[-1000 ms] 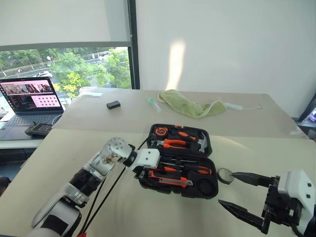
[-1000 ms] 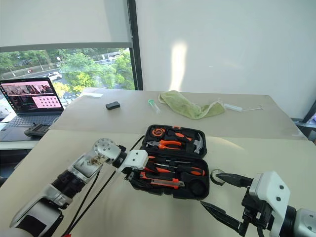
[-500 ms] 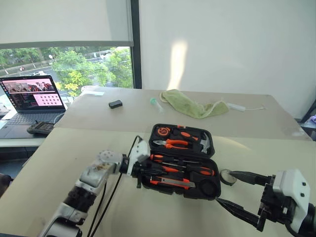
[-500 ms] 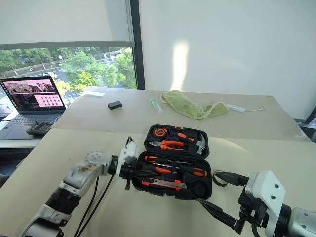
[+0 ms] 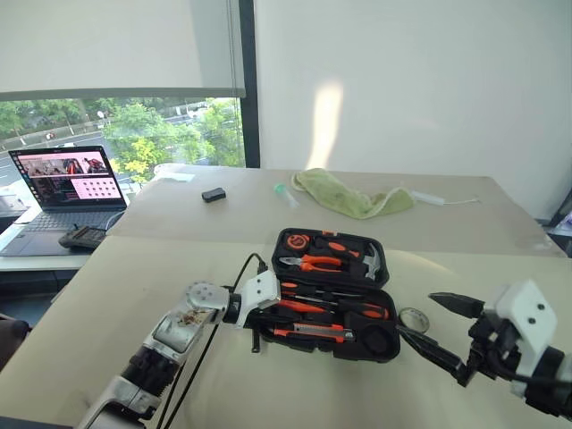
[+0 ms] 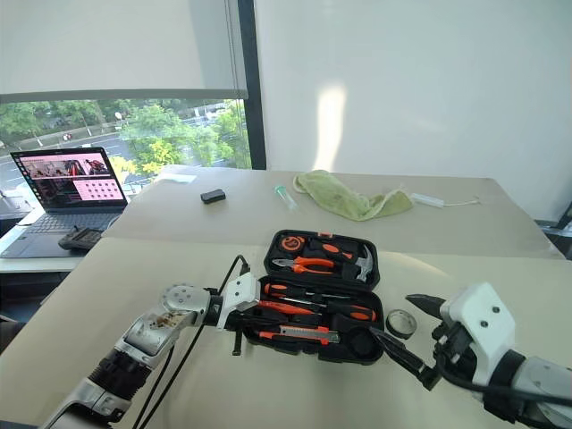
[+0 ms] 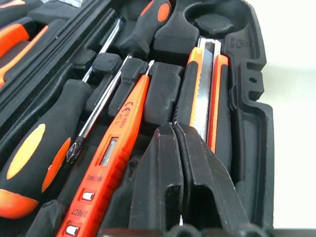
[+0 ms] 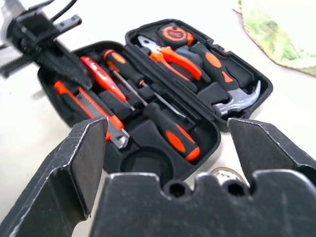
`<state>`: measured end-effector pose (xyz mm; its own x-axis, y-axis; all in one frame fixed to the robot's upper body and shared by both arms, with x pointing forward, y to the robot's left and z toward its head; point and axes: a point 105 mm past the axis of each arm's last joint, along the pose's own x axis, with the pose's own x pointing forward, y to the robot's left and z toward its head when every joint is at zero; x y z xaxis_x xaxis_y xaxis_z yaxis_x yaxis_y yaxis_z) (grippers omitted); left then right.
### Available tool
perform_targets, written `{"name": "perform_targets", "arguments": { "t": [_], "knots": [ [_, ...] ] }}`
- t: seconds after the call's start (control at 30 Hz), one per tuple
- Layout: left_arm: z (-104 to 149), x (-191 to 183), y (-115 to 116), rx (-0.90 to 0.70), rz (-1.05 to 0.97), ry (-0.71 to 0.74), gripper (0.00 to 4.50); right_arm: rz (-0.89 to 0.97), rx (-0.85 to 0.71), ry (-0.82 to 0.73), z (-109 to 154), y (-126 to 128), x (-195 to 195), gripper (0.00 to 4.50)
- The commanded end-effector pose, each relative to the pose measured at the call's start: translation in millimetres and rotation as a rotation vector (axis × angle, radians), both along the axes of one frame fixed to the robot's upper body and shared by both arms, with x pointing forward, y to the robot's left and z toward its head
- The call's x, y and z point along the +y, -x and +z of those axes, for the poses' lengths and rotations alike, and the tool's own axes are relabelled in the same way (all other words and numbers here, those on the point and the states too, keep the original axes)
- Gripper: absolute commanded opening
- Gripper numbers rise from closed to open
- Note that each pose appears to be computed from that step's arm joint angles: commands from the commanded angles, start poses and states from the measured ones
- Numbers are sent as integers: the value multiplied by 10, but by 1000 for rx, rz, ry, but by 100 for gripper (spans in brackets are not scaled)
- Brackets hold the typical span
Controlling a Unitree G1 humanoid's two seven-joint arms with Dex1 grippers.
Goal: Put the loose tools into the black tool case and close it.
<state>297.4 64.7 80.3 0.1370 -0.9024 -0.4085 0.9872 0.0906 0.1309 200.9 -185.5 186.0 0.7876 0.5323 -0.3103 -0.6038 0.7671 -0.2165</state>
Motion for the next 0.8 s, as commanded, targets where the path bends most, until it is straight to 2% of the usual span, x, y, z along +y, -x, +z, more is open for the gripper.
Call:
{"name": "perform_targets", "arguments": {
  "t": [0.03,0.1,0.2,0.33,0.5,0.57,0.67,0.8],
  "knots": [
    [238,48,42,78,22,187,10,-72,73,159,-76,-82,-128,450],
    [478,68,95,85,-10,263,10,-92,129,238,-139,-118,-220,450],
    [748,184,241,84,-85,284,85,-98,238,308,-302,-255,-349,450],
    [936,280,449,76,-137,249,237,-42,320,414,-490,-428,-416,450],
    [982,236,603,53,-118,246,414,14,355,473,-611,-591,-459,450],
    [962,226,645,42,-95,254,414,31,366,483,-672,-663,-474,450],
    [912,234,676,26,-64,255,423,62,399,506,-751,-708,-501,382],
    [862,270,651,18,-13,264,423,101,394,499,-755,-768,-466,244]
  ]
}}
